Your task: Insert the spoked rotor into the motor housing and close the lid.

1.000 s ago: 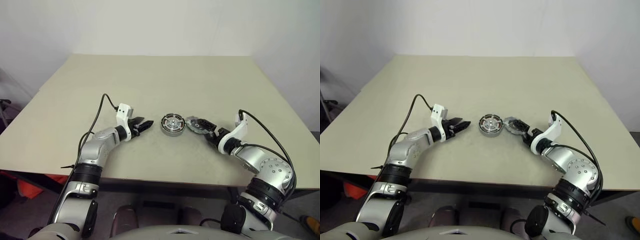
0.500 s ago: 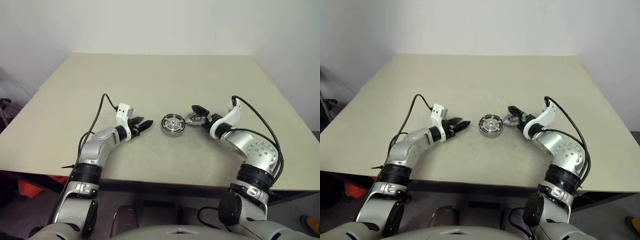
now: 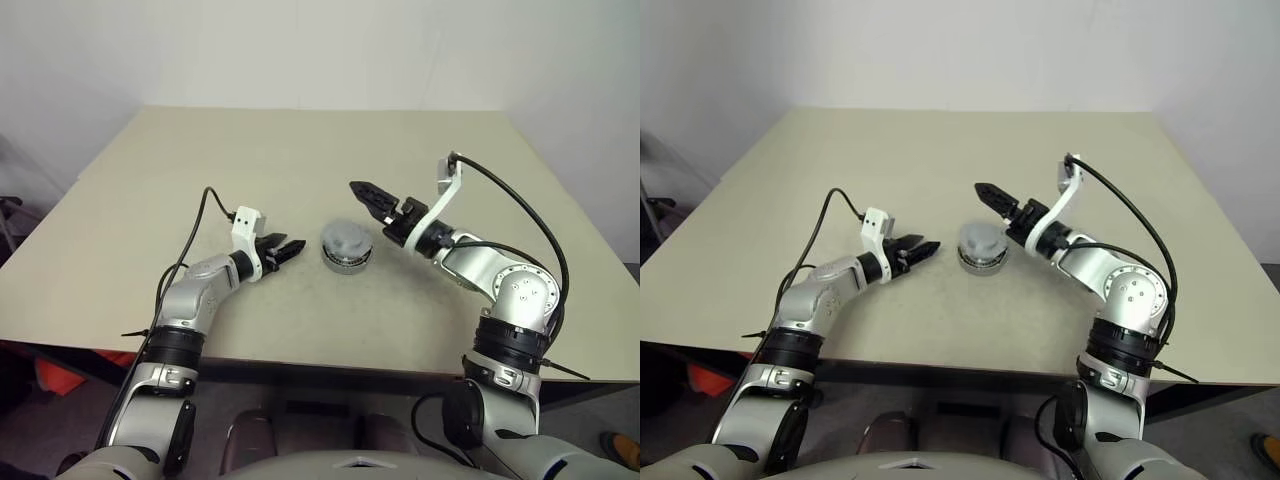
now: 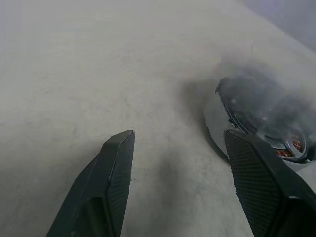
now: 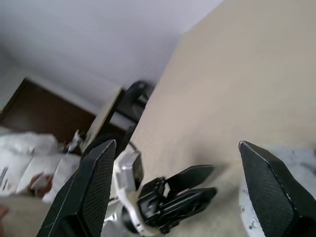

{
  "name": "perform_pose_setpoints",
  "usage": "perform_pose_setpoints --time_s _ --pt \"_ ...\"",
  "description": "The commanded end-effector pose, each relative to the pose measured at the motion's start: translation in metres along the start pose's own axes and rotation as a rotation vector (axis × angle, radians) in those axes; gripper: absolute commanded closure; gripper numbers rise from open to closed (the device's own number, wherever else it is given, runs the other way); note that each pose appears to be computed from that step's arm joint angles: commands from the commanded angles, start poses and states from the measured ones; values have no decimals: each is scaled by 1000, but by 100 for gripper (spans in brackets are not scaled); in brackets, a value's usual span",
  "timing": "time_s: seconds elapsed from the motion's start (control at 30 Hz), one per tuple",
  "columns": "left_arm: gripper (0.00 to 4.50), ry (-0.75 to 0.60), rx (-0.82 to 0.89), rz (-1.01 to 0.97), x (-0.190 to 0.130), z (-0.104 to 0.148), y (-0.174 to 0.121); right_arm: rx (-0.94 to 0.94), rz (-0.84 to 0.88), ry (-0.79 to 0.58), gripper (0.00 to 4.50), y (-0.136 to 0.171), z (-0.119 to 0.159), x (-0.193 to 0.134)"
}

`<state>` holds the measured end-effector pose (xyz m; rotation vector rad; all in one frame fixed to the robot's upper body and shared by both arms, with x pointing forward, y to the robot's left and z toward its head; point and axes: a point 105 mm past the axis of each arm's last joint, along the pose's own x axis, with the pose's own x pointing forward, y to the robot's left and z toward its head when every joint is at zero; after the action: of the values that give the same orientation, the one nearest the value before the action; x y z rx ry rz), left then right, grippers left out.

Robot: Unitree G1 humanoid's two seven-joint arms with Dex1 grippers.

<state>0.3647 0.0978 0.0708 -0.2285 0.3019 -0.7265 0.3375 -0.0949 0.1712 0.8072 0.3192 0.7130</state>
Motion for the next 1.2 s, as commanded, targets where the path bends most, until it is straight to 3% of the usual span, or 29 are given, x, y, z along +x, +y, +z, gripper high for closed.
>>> perform_pose_setpoints --time_s 0.03,0.5,0.6,0.67,0.73,1.2 --pt "147 -50 42 5 -1 18 1 -56 39 -4 1 10 3 0" --pt "147 -58 44 9 -3 20 3 -332 12 -47 1 2 9 -1" --pt "147 -63 45 12 -5 21 5 -660 -23 -7 1 -2 3 -5" --pt "147 -69 45 23 -6 22 8 -963 -26 98 1 -11 -12 -8" --pt "147 -74 46 30 -7 23 10 -1088 -17 172 1 -21 -20 -9" --pt "147 -84 40 42 -8 22 10 -1053 -69 206 1 -56 -19 11"
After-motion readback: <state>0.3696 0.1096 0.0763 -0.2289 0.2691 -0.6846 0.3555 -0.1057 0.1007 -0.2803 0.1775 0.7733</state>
